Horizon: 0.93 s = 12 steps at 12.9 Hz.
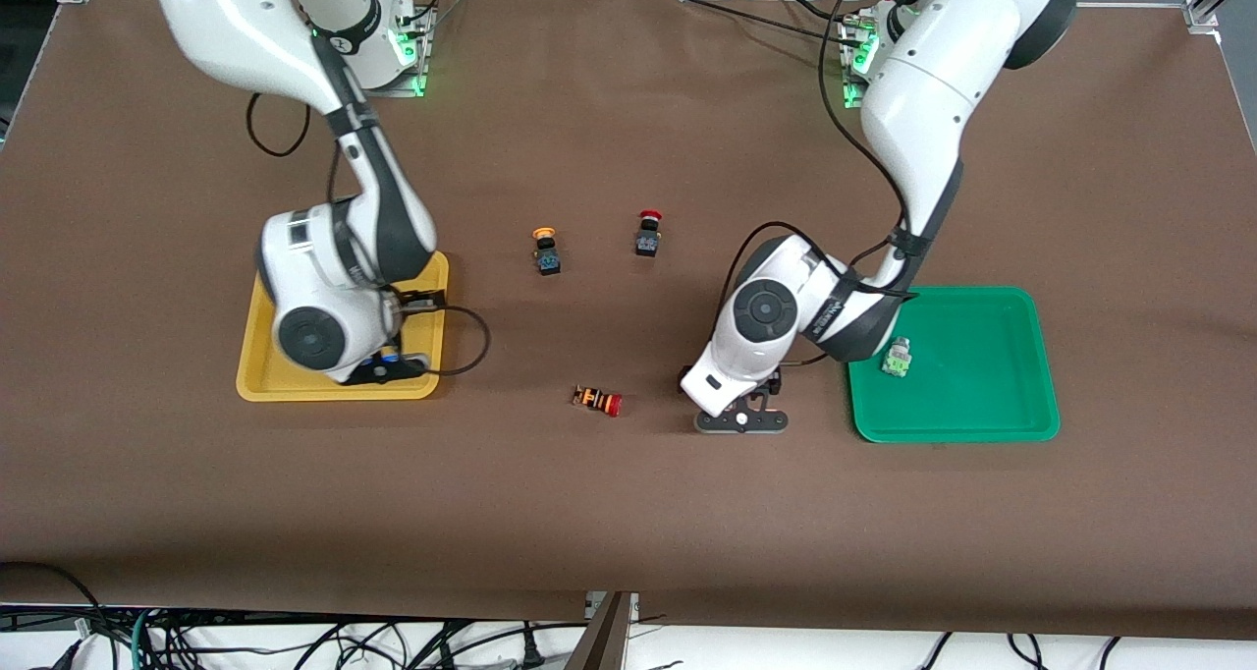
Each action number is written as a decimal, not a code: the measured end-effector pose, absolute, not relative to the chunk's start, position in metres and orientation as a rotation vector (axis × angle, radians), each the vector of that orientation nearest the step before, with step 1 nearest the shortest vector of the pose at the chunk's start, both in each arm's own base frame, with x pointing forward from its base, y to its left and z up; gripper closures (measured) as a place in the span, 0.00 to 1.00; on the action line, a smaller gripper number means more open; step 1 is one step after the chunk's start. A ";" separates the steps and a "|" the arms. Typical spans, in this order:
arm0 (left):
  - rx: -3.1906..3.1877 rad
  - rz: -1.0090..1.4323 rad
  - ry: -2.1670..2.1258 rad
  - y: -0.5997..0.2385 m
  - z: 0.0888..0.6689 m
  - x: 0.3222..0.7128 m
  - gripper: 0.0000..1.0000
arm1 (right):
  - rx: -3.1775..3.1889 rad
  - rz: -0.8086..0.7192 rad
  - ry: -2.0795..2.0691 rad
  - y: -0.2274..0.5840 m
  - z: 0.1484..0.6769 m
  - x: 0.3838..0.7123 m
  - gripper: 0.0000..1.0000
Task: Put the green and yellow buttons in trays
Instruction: 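Grasp the second blue button with the right gripper while the left grasps green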
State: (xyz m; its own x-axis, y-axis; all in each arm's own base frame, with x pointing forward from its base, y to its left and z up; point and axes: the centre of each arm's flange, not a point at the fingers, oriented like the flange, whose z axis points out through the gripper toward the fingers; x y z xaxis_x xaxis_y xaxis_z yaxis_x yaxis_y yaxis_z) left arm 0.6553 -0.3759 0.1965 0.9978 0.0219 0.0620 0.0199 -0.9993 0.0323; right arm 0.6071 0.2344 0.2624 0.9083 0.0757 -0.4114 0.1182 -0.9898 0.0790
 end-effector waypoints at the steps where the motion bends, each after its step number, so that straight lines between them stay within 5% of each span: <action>1: 3.100 0.107 0.036 -0.378 0.190 0.654 0.06 | 2.971 -0.613 0.117 0.262 0.262 0.598 0.00; 6: 3.103 0.119 0.061 -0.369 0.188 0.661 0.59 | 3.037 -0.537 -0.010 0.336 0.243 0.559 0.00; 12: 3.254 -0.108 -0.145 -0.281 0.285 0.687 0.59 | 3.055 -0.504 0.102 0.390 0.217 0.510 0.00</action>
State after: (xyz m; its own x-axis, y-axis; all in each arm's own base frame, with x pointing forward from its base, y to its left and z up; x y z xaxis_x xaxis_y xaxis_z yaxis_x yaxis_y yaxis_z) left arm 0.6866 -0.2808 0.2845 0.9939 -0.0844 -0.0710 -0.0922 -0.9892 -0.1141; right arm 0.5100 0.3895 0.2174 0.9448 0.0581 -0.3224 0.0722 -0.9969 0.0320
